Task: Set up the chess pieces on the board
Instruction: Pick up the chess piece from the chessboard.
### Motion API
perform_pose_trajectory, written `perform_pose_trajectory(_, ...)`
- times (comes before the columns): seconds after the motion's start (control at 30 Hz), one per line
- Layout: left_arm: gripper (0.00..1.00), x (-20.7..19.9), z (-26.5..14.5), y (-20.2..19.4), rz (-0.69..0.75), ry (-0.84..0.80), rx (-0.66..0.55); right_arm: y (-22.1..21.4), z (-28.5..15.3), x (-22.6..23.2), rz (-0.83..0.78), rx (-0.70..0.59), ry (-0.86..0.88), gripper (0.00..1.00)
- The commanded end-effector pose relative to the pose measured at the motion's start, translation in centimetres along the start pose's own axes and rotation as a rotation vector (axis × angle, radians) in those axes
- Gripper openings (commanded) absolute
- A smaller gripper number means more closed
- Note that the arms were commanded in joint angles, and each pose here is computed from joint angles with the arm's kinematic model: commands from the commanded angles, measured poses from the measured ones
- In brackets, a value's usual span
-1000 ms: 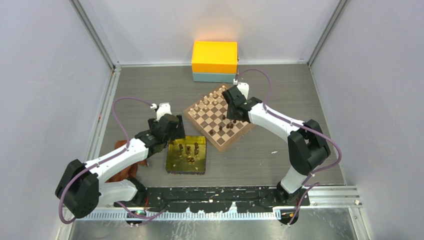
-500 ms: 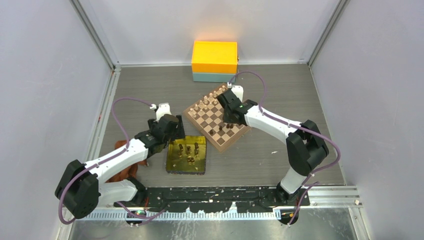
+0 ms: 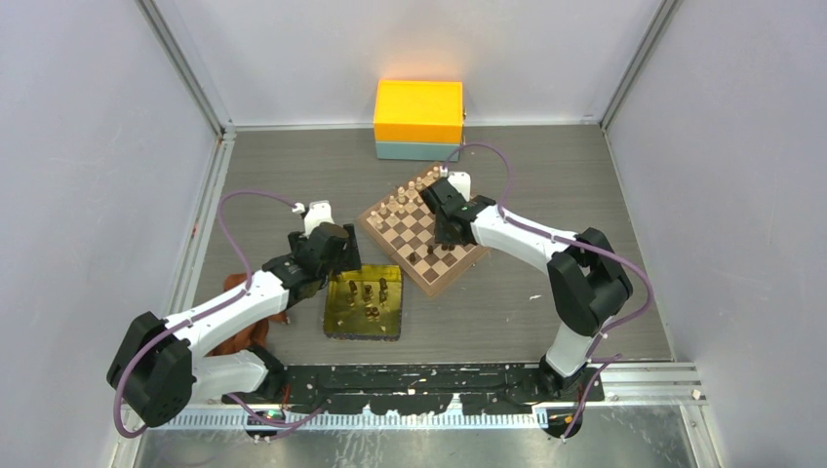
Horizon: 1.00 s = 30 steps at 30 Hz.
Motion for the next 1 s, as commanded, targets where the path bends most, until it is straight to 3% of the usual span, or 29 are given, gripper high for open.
perform_pose_trajectory(0.0, 0.93, -0.53, -0.26, 0.80, -0.028, -0.029, -0.044, 1.17, -0.34, 0.53, -0.006, -0.035, 0.015, 0.34)
perform_pose_trajectory(0.97, 0.93, -0.29, -0.22, 0.55, -0.031, -0.025, -0.046, 0.95, 0.40, 1.08, -0.026, -0.007, 0.037, 0.33)
Point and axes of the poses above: each gripper's point midway between its finger pads, its own z axis out along the fingers, its own x axis along the line the jaws close on, y = z × x, the point moved 9 cm from there along -z, back along the fingers, and after that the axes turned 12 degrees about -z, right-handed, at the moved point
